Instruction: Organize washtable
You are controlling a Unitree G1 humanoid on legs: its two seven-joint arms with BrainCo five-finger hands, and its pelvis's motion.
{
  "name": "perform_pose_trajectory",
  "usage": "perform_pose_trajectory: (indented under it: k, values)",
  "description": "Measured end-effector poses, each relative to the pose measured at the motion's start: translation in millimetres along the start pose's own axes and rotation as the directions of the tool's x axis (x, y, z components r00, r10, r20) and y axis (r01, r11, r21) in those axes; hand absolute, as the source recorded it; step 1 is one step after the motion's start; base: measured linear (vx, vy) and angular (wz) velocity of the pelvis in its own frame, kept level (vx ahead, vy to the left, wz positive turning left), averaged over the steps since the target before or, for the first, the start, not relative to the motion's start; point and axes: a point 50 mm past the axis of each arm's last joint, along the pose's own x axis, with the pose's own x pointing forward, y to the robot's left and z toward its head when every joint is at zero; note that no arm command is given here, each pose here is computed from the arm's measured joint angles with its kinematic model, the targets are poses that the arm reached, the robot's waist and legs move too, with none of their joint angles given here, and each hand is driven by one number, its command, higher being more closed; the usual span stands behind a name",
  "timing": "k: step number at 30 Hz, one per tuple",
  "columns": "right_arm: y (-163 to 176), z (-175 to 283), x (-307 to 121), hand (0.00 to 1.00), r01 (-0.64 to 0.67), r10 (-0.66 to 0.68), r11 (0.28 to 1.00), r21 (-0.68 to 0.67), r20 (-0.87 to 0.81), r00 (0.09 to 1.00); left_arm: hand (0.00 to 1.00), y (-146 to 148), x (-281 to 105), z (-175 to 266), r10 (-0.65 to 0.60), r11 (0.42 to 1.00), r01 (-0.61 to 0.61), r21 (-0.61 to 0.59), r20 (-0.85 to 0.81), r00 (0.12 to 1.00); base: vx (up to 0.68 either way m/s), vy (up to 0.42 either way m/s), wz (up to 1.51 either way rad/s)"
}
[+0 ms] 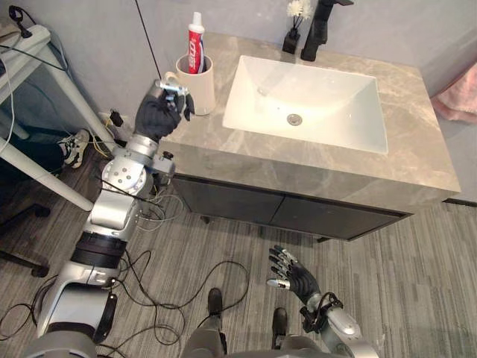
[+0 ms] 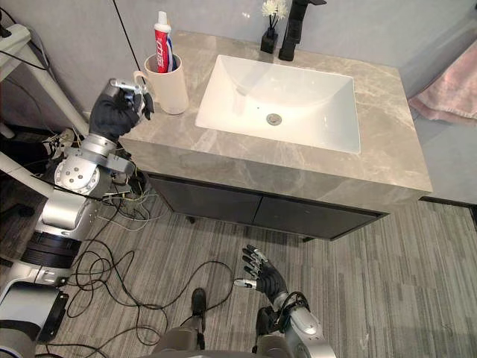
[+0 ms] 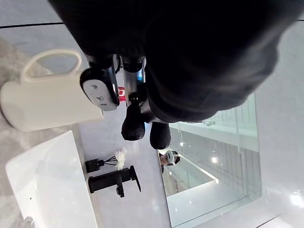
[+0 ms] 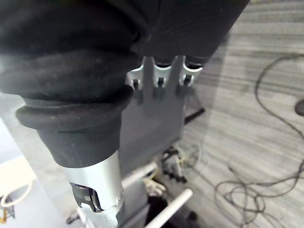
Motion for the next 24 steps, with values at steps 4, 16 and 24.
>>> perform_pose_trajectory:
  k: [4, 16, 24]
  values:
    - [-4, 2, -1, 0.0, 0.019, -0.019, 1.0, -0.003, 0.005, 1.0, 1.0, 3, -1, -7, 0.012, 1.0, -0.012, 0.006, -0.032, 0.999, -0.01, 0.008, -0.05]
    - [1, 6, 4, 0.0, 0.011, -0.011, 1.0, 0.006, 0.031, 0.999, 1.0, 27, 34, 2, 0.089, 0.99, -0.082, 0.118, -0.056, 0.994, 0.02, 0.009, -0.06]
    - [1, 14, 8, 0.0, 0.013, -0.012, 1.0, -0.012, 0.057, 0.998, 1.0, 45, 50, 12, 0.134, 0.978, -0.123, 0.171, -0.056, 0.989, 0.01, 0.007, -0.05]
